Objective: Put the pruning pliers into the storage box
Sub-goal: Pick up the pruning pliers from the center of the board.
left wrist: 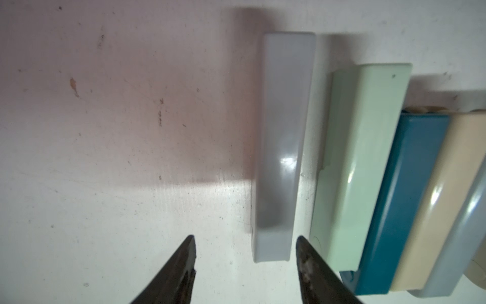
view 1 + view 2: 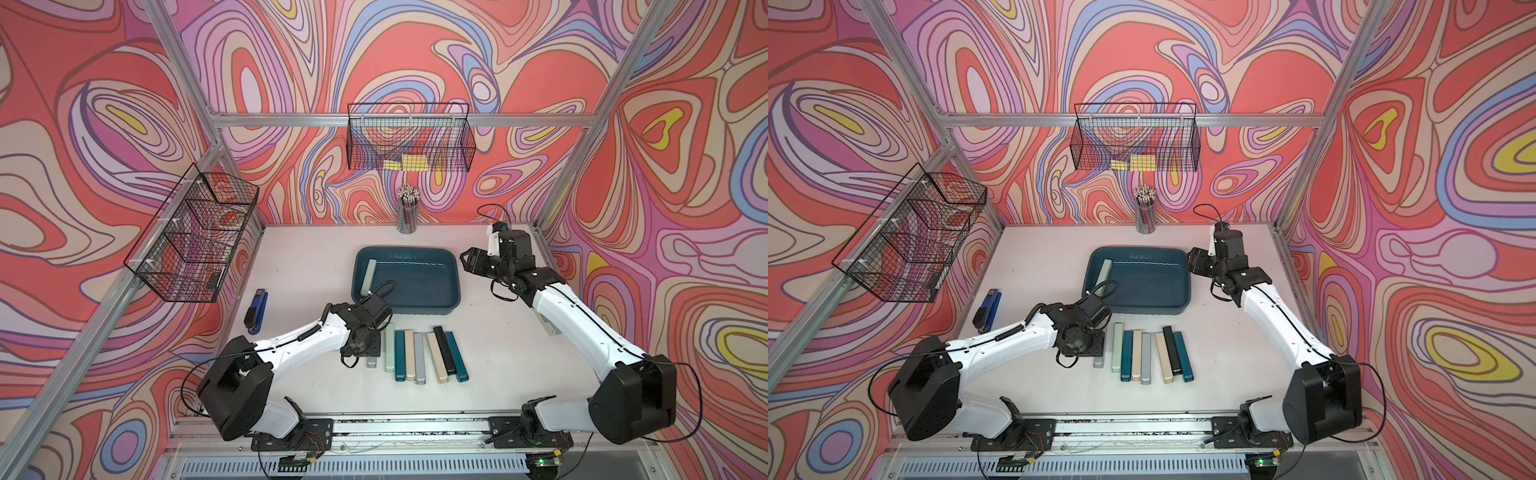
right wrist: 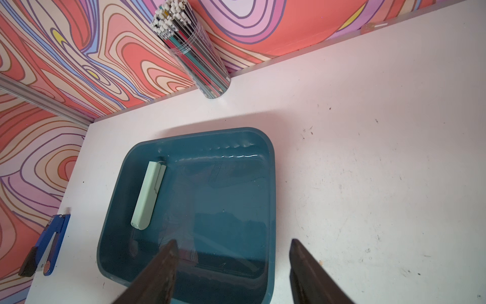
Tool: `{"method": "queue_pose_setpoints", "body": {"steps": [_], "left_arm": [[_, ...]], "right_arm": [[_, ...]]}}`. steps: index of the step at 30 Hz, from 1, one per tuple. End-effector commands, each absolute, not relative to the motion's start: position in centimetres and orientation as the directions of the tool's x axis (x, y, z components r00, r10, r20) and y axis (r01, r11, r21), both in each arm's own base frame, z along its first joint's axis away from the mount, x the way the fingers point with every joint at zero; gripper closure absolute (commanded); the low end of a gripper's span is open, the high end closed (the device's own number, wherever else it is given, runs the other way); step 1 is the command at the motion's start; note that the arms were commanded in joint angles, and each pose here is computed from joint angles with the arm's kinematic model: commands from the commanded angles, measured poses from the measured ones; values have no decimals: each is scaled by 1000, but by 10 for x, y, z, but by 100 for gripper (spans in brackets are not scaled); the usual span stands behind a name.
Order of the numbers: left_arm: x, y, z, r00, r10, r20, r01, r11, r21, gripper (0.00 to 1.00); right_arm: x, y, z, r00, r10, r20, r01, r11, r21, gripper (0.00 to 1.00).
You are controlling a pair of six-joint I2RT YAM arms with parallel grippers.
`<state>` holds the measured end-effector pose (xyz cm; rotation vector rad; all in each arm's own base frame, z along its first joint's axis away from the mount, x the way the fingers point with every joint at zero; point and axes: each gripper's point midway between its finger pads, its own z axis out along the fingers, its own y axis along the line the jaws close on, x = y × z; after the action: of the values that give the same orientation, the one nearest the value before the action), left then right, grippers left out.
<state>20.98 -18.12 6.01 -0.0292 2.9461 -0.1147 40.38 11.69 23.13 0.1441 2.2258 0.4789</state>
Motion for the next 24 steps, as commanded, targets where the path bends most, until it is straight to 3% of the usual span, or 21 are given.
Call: {"method": "queue_pose_setpoints", "body": {"steps": [1,15,24], "left_arm": [[219,-192,61,-974,-57,-220,-30,992,-125,38],[243,-206,37,-976,-7,-216,6,998,-59,40],[248,-207,21,-979,-4,-202,0,1000,-20,57]], "right_arm": [[407,121,227,-645,265,-717,-54,920,388,32],[407,119,223,-652,251,-716,-47,929,368,32],[407,120,219,-661,247,-709,-47,929,367,32]]}}
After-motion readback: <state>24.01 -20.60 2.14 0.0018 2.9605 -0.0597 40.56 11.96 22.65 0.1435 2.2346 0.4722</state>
